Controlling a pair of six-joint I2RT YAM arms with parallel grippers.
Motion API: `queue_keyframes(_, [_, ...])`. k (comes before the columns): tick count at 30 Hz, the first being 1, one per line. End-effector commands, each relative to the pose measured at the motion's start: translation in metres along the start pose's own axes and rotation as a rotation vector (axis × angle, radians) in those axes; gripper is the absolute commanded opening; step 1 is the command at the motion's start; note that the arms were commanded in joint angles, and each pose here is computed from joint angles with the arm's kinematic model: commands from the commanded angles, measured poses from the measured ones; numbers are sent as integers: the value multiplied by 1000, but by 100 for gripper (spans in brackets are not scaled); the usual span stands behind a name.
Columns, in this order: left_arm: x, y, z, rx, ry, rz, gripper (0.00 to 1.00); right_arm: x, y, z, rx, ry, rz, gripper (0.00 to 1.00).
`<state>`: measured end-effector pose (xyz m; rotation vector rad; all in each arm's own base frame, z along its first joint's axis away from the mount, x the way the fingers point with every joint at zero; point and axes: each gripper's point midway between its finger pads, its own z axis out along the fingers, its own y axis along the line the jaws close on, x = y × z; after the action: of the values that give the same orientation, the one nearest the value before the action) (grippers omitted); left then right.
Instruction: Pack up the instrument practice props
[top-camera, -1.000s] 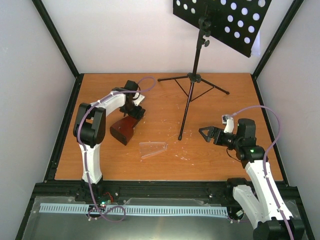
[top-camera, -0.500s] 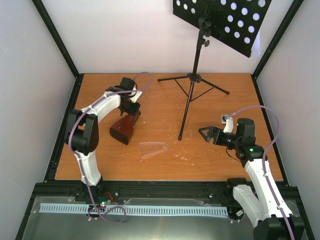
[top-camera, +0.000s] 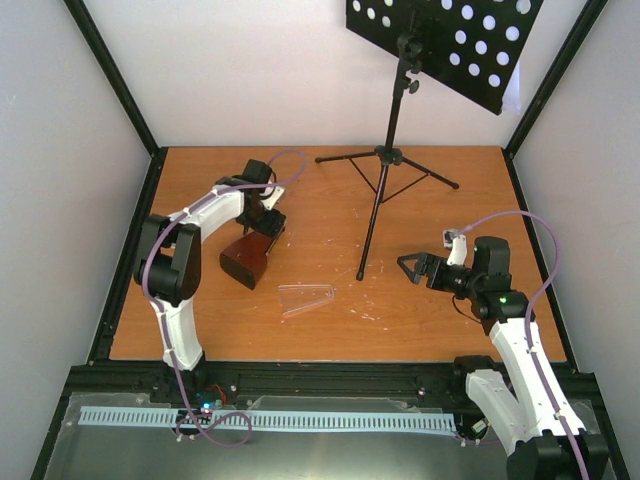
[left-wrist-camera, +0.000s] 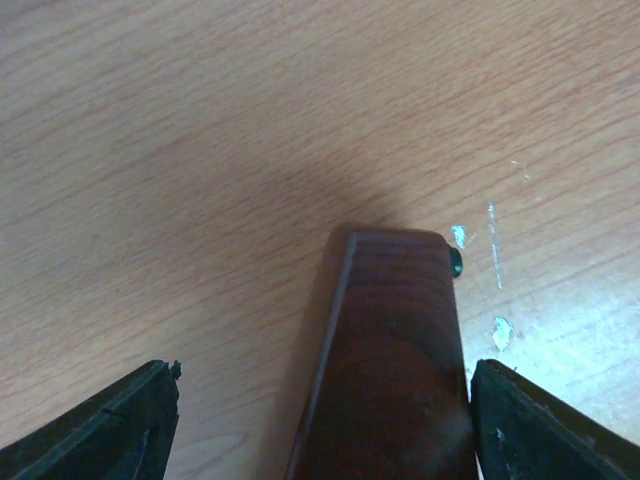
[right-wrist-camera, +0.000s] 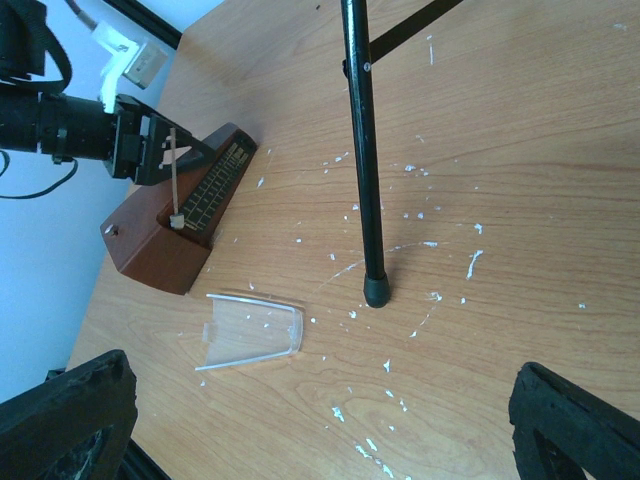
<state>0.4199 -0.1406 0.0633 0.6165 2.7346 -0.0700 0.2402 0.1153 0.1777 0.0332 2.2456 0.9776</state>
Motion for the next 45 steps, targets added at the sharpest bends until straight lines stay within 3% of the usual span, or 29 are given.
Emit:
queue_keyframes(1, [-9, 5, 8, -32, 15, 19, 81, 4, -1, -2, 11, -2, -18, 100])
queue_keyframes(8, [-3, 1, 21, -9, 50, 22, 75, 5, -2, -2, 14, 3, -20, 100])
queue_keyframes(12, [-1, 2, 23, -15, 55, 21, 61, 5, -2, -2, 14, 2, -20, 100])
queue_keyframes(26, [-15, 5, 3, -37, -41, -28, 31, 4, -3, -3, 25, -11, -21, 100])
queue_keyframes(33, [-52, 2, -31, -9, -225, -73, 24, 3, -3, -4, 31, -19, -21, 100])
queue_keyframes(45, [-119, -33, -122, 196, -758, -8, 24, 5, -7, -2, 39, -21, -17, 100])
